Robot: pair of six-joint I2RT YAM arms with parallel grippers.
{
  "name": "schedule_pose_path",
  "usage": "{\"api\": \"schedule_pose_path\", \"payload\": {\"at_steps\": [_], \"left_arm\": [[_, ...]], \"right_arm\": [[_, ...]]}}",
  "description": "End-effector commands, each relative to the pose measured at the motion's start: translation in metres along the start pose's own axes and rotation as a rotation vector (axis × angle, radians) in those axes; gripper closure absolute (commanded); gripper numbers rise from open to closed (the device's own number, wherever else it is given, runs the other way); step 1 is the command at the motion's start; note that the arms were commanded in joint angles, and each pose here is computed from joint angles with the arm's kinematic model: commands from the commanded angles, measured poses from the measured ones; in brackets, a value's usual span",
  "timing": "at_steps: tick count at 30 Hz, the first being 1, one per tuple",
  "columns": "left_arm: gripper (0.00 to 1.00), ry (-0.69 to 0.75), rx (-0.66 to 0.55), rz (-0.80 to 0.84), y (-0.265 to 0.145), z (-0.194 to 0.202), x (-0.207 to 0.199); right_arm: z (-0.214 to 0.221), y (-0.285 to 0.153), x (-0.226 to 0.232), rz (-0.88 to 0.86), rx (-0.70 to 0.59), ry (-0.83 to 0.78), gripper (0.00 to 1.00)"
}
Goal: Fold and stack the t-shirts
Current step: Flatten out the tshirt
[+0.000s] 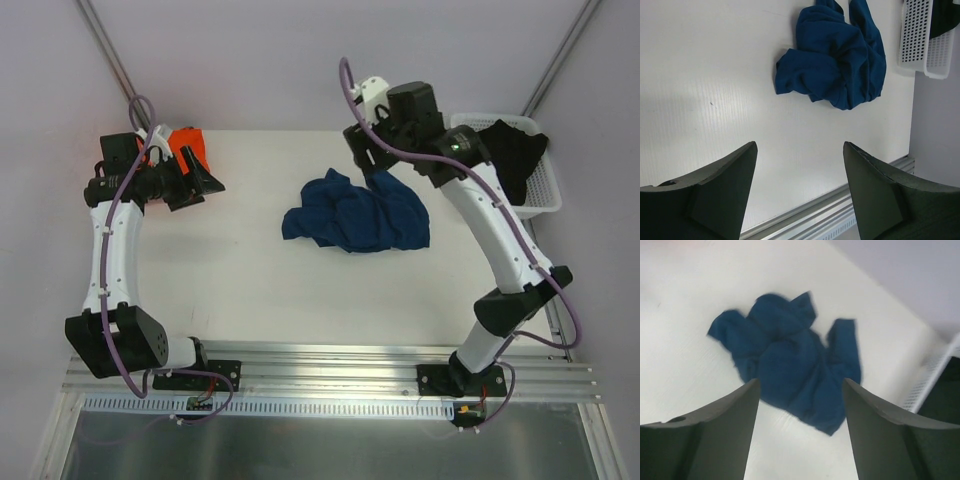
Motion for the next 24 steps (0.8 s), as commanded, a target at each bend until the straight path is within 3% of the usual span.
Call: {"api": "schedule_pose_path", "payload": {"at_steps": [1,5,13,24], "left_arm": [[0.29,0.056,-0.067,0.030,-0.011,-0.014,-0.017],[0.28,0.096,-0.110,0.000,-0.023,-0.016,-0.022],[0.27,0.149,-0.182,-0.073,-0.046,-0.005,-0.026],[0.27,0.124,-0.210,-0.074,-0.053,-0.013,-0.025]], "right_arm": [[0.061,0.045,0.044,-0.195,0.283,0.008,0.31],[0.081,0.079,0.078,-0.313,0.398,0.044,0.32],[0.125,0.171,0.106,-0.318,0.543,0.017,0.37],[0.168,0.213,0.108,-0.267,0.637,-0.059,0.41]]}}
Point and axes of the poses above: each gripper's point midway between its finger pads, its own y axis out along the fingers, its own x axis along the line the jaws close on, z = x × y, the point moved 7 cm from there along -y, back along the fingers, and after that the axes turned 10 degrees about y, right-handed, at the moved point
